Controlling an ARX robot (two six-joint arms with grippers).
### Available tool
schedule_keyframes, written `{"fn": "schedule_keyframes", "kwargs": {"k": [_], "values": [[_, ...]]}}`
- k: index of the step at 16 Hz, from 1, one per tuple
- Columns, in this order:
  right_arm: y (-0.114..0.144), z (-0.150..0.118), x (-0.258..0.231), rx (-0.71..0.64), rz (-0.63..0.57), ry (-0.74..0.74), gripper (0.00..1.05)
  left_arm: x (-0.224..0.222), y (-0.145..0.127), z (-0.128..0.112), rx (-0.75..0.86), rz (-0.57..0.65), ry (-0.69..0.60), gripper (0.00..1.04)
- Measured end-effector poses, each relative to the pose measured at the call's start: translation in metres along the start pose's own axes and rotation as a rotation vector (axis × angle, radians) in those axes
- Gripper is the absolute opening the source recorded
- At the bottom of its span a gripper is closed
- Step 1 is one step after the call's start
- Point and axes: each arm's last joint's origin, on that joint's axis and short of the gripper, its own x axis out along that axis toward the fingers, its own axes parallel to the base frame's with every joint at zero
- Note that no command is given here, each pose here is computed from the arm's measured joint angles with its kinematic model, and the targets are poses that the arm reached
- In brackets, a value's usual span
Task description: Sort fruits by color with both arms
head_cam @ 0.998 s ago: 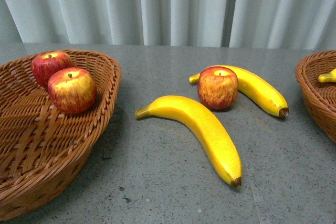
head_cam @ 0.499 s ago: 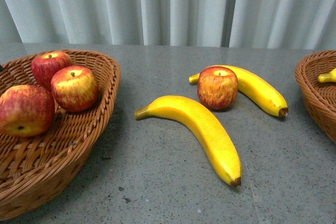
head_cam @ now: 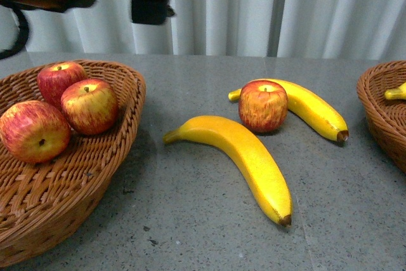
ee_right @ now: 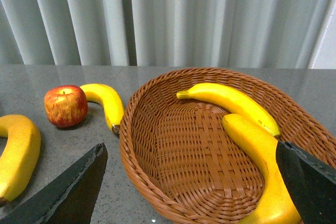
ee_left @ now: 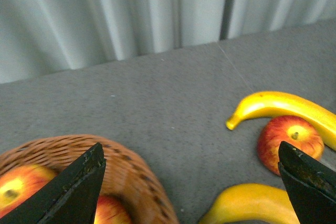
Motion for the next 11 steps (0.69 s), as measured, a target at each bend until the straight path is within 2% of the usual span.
{"fn": "schedule_keyframes", "kwargs": {"k": [2,4,11], "values": [[0.000,0.000,0.000,0.000,0.000,0.000,0.98,0.011,-0.007,-0.001,0.017,-0.039,0.027,0.98],[0.000,0.000,0.000,0.000,0.000,0.000,0.98,0.045,-0.035,-0.009,0.085,-0.153,0.112,0.98],[0.000,0.000,0.000,0.000,0.000,0.000,0.98,0.064,-0.049,-0.019,0.135,-0.217,0.175,0.98]]}}
